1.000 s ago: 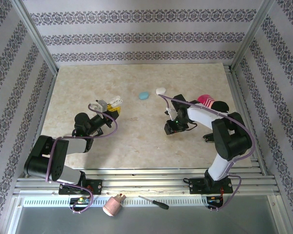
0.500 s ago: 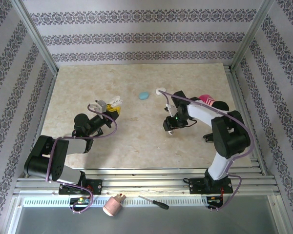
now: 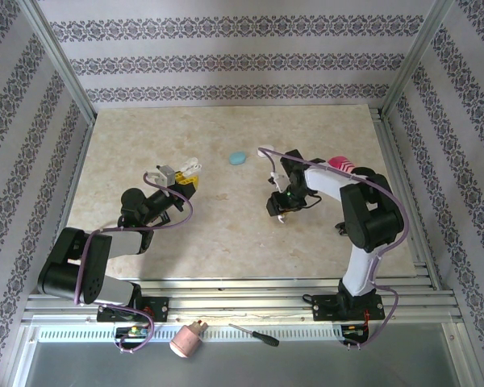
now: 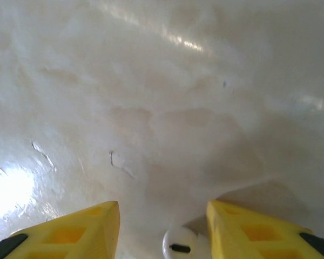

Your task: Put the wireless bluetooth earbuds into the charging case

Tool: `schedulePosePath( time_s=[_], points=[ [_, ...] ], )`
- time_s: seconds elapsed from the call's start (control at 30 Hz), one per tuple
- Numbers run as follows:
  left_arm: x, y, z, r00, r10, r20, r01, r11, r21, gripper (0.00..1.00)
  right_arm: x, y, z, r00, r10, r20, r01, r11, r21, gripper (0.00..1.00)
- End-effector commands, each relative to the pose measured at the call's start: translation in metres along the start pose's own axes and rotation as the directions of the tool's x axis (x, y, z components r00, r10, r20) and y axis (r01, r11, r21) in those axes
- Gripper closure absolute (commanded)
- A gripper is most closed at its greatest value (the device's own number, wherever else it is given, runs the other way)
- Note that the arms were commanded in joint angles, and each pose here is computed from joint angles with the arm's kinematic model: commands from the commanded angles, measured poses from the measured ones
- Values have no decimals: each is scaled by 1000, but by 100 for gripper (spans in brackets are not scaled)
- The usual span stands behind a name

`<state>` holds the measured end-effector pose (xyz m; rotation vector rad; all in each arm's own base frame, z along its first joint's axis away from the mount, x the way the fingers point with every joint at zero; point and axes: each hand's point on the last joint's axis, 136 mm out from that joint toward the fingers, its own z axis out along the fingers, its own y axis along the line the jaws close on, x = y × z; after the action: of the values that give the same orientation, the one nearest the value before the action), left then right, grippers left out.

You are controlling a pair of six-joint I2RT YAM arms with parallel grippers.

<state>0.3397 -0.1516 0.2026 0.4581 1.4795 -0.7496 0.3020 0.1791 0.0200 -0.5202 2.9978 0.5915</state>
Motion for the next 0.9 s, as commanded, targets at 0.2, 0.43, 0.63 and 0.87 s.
schedulePosePath(
  time_s=[0.2, 0.43, 0.63, 0.87],
  points=[
    [-8, -2, 0, 1000, 10, 29, -10, 1000, 27, 95, 28, 10, -3, 996, 67, -52, -69, 997, -28, 59],
    [-9, -2, 2, 1000, 9, 27, -10, 999, 31, 95, 30, 13, 1, 994, 97, -45, -100, 993, -69, 63],
    [-8, -1, 3, 1000, 5, 27, -6, 999, 35, 96, 30, 9, 3, 992, 115, -44, -118, 990, -75, 69],
    [-7, 0, 5, 1000, 4, 26, -5, 999, 36, 96, 30, 7, 2, 992, 120, -41, -123, 990, -64, 75]
  ],
)
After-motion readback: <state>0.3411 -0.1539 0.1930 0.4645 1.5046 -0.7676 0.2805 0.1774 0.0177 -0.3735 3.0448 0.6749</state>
